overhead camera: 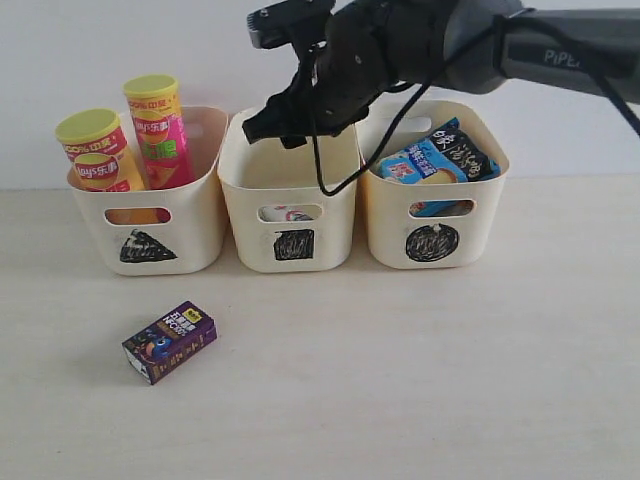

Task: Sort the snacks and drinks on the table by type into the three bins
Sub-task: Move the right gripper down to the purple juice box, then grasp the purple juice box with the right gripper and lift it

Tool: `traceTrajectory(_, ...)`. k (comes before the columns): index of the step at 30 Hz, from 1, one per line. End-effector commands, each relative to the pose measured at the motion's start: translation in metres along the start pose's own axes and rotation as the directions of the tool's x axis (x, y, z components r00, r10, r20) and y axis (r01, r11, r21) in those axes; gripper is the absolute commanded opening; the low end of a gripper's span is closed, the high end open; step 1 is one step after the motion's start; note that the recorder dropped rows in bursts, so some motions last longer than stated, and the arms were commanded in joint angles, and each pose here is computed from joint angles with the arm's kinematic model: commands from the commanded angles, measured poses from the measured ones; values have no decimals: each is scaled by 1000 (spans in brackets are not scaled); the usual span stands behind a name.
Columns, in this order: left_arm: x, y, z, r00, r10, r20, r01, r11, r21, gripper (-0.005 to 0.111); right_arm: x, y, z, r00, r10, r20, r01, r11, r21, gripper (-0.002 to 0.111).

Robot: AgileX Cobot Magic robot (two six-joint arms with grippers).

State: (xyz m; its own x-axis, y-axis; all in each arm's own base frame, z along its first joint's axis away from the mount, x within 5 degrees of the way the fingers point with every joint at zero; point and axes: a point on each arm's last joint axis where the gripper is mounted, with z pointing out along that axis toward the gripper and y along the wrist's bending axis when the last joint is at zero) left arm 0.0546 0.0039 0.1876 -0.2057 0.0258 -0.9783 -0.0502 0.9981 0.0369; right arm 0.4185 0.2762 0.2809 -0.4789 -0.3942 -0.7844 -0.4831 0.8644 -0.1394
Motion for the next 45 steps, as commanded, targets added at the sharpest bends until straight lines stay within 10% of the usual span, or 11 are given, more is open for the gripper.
traceTrajectory(1, 1, 0, 0, 1000, 0, 1, 0, 1000, 2, 4, -9, 21, -29, 996, -74, -39, 73, 997, -19, 26)
traceTrajectory(4, 1, 0, 0, 1000, 0, 1, 0, 1000, 2, 4, -3, 46, -37, 988, -118, -103, 113, 992, -52, 0)
traceTrajectory(21, 1, 0, 0, 1000, 0, 1, 0, 1000, 2, 4, 34, 112, -37, 916, -264, -302, 87, 865, -493, 1)
traceTrajectory(26, 1, 0, 0, 1000, 0, 1, 0, 1000, 2, 4, 48, 118, -13, 908, -289, -304, 108, 861, -497, 35)
traceTrajectory(29, 1, 0, 0, 1000, 0, 1, 0, 1000, 2, 4, 56, 135, -1, 914, -310, -261, 140, 845, -516, 91)
traceTrajectory(31, 1, 0, 0, 1000, 0, 1, 0, 1000, 2, 4, 57, 145, 2, 916, -338, -215, 188, 836, -516, 105)
traceTrajectory(45, 1, 0, 0, 1000, 0, 1, 0, 1000, 2, 4, 83, 169, 40, 926, -340, -164, 222, 841, -494, 105)
